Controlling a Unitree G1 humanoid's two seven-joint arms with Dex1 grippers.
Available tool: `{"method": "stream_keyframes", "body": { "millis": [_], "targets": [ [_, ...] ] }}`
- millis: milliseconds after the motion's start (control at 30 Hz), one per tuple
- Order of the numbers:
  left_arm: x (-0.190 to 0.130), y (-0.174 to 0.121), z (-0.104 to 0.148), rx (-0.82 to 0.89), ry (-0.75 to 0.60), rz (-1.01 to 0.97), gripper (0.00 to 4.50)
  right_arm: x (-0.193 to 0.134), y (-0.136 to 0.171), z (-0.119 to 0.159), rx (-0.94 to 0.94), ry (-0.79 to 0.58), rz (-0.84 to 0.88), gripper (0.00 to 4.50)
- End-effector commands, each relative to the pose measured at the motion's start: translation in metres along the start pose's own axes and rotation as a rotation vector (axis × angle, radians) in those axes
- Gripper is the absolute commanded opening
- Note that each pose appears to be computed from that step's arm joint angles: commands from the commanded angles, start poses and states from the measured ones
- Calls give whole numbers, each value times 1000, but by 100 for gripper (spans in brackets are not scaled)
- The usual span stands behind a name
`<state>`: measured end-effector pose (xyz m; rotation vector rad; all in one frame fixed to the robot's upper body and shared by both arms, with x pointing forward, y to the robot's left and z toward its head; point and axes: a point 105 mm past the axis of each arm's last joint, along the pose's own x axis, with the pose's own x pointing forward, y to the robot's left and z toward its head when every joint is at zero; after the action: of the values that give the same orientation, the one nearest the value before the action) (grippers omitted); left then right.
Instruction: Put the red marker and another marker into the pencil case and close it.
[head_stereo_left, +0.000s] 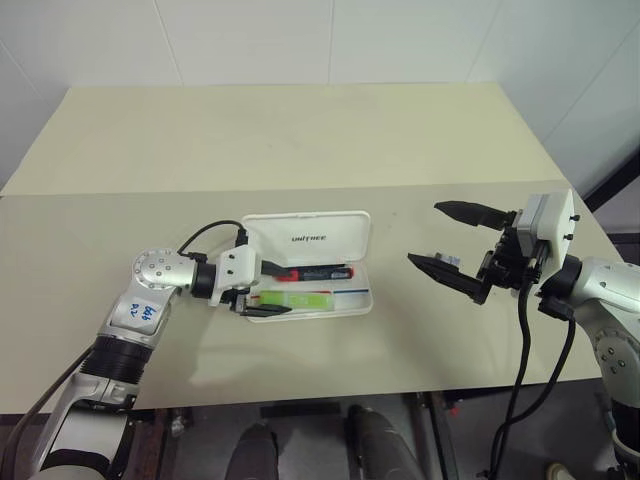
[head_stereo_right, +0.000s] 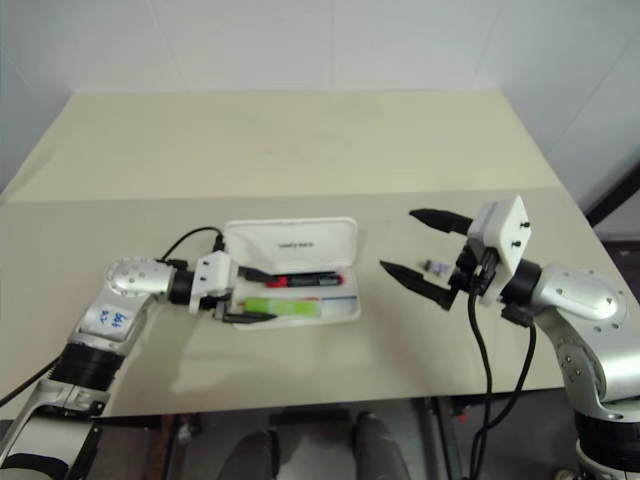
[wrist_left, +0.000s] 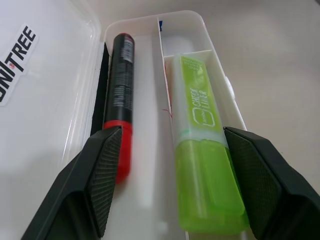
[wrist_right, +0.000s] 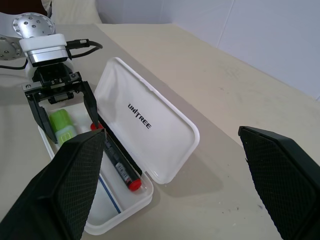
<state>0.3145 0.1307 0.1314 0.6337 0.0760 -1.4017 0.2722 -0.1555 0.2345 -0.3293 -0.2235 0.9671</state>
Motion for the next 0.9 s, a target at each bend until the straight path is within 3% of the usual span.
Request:
{"method": "stream_keyframes", "body": {
  "millis": [33, 633, 800, 900],
  "targets": [
    [-5, -4, 11, 14, -38, -11, 334, 0, 2, 10, -34, -36, 6, 450],
    [-24, -8, 32, -59, -141, 17, 334, 8, 1, 8, -21, -46, 34, 450],
    [-35, -10, 54, -56, -246, 0, 446, -4, -13, -14, 23, 23, -11, 450],
    [-45, -8, 74, -66, -311, 6, 446, -14, -23, -30, 75, 66, -51, 450]
  ]
}}
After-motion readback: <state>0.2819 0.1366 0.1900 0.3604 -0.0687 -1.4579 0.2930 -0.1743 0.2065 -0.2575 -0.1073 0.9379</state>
